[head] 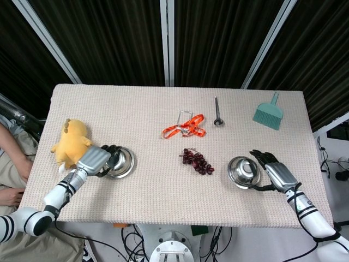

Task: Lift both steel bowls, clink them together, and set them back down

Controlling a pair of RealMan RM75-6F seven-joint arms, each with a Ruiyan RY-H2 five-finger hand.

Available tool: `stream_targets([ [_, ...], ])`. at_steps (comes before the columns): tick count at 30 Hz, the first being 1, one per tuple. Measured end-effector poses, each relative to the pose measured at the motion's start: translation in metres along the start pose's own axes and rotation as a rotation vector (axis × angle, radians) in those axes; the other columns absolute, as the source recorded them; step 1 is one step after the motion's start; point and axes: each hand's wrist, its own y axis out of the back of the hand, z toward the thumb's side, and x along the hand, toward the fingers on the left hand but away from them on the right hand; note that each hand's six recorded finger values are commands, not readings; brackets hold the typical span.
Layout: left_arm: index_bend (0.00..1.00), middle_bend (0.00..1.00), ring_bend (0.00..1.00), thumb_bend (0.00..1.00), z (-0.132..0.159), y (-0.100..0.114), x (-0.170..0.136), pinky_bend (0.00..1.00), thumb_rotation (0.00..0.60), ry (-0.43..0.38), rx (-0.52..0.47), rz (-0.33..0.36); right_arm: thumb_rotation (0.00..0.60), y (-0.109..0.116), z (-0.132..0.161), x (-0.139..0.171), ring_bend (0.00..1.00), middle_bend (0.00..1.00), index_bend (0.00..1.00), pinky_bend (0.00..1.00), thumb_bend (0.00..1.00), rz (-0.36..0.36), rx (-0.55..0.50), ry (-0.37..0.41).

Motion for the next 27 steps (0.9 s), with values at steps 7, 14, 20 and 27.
stream_targets([
  [7,0.0,0.0,0.0,0.25,0.002,0.012,-0.012,0.21,0.6,-0.005,-0.011,0.057,0.6,0.012,0.003,0.006,0.0,0.0,0.0,0.0,0.03,-0.049,-0.001,-0.001],
  [14,0.0,0.0,0.0,0.19,-0.019,0.051,-0.046,0.2,0.026,0.085,-0.105,0.298,0.6,0.051,-0.001,0.029,0.0,0.0,0.0,0.0,0.09,-0.268,0.013,-0.004],
  [20,0.01,0.0,0.0,0.2,-0.059,0.05,-0.119,0.19,0.0,0.256,-0.172,0.531,0.6,0.07,-0.022,0.071,0.0,0.0,0.0,0.0,0.17,-0.439,0.177,-0.135],
  [27,0.03,0.0,0.0,0.2,-0.062,-0.013,-0.179,0.19,0.0,0.36,-0.145,0.469,0.6,0.038,-0.044,0.103,0.0,0.0,0.0,0.0,0.18,-0.38,0.244,-0.289],
])
